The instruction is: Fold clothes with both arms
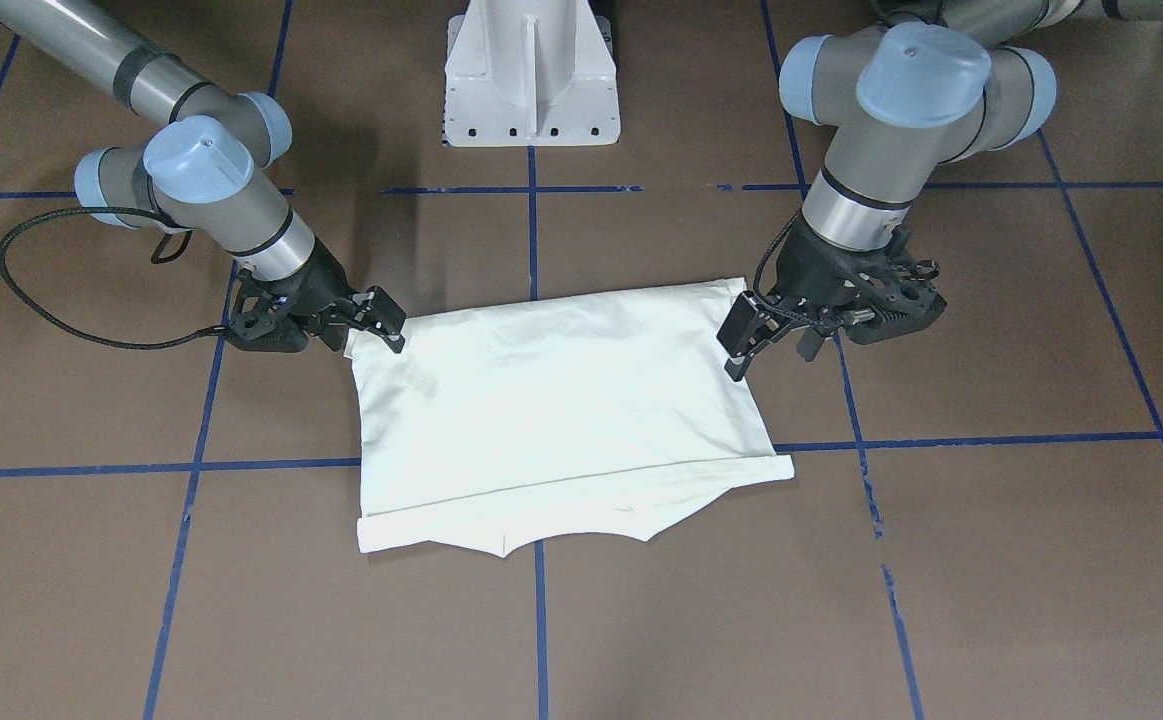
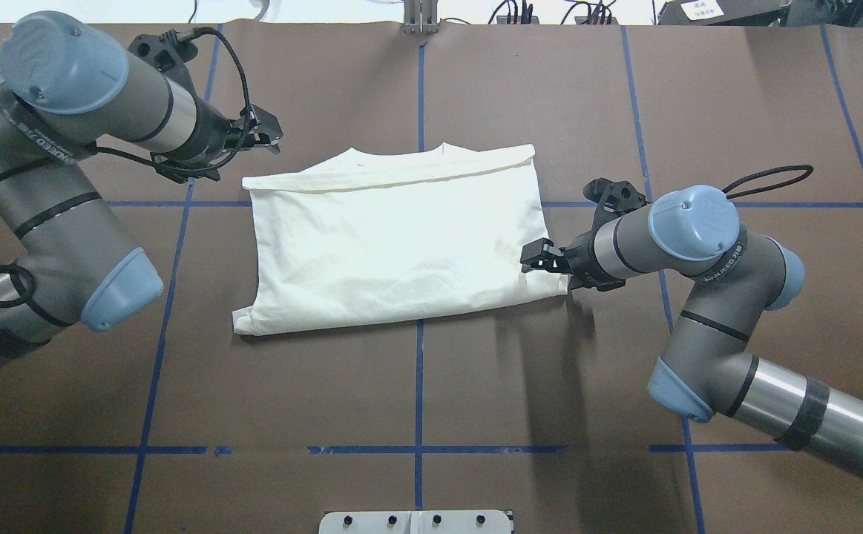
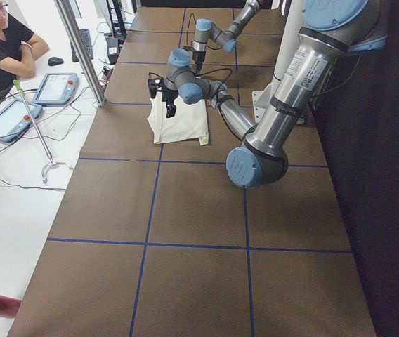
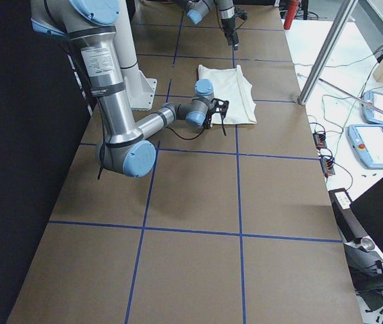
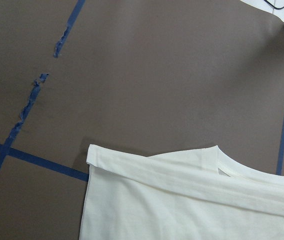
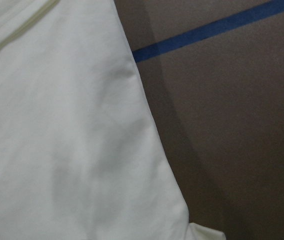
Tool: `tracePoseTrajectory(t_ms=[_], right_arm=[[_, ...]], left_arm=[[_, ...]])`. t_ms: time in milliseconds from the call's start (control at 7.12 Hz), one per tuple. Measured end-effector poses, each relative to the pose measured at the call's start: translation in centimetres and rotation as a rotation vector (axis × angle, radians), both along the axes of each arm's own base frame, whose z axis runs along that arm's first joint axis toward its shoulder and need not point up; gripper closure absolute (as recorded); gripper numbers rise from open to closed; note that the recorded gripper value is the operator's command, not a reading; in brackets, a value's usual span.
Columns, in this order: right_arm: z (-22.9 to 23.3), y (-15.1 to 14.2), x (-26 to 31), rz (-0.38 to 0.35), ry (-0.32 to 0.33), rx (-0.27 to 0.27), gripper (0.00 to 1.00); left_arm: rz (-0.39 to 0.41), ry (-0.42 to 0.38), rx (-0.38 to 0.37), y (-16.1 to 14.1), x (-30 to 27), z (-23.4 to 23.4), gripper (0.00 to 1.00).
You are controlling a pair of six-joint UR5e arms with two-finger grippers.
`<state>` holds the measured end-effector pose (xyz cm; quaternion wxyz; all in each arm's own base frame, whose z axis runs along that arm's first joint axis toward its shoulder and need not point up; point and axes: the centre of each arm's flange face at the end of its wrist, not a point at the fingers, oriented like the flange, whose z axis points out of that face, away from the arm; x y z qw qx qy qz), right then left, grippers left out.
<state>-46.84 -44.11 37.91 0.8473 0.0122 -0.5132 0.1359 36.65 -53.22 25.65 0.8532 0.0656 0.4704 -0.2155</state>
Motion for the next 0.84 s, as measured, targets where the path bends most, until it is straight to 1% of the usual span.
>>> tracePoseTrajectory(t_ms=[421,562,702,843], right_arm=[[-0.6,0.4,0.5,-0.02,-0.019,-0.003,1.0],[-0.7,0.9,1.2,-0.038,-0.028,-0.006,1.0],[0.0,2.2,2.6,-0.058,-0.032,-0.011,1.0],[1.2,4.9,4.7,-0.08,-0.028,-0.016,1.0]], left_arm=[[0.005,-0.002,-0.002,0.1,0.3,0.3,0.03],[0.01,-0.003,-0.002,0.3,0.6,0.4,0.03],[0.014,-0.003,-0.001,0.4,0.9,0.4,0.03],[0.018,-0.002,0.001,0.6,1.1,0.4,0.03]])
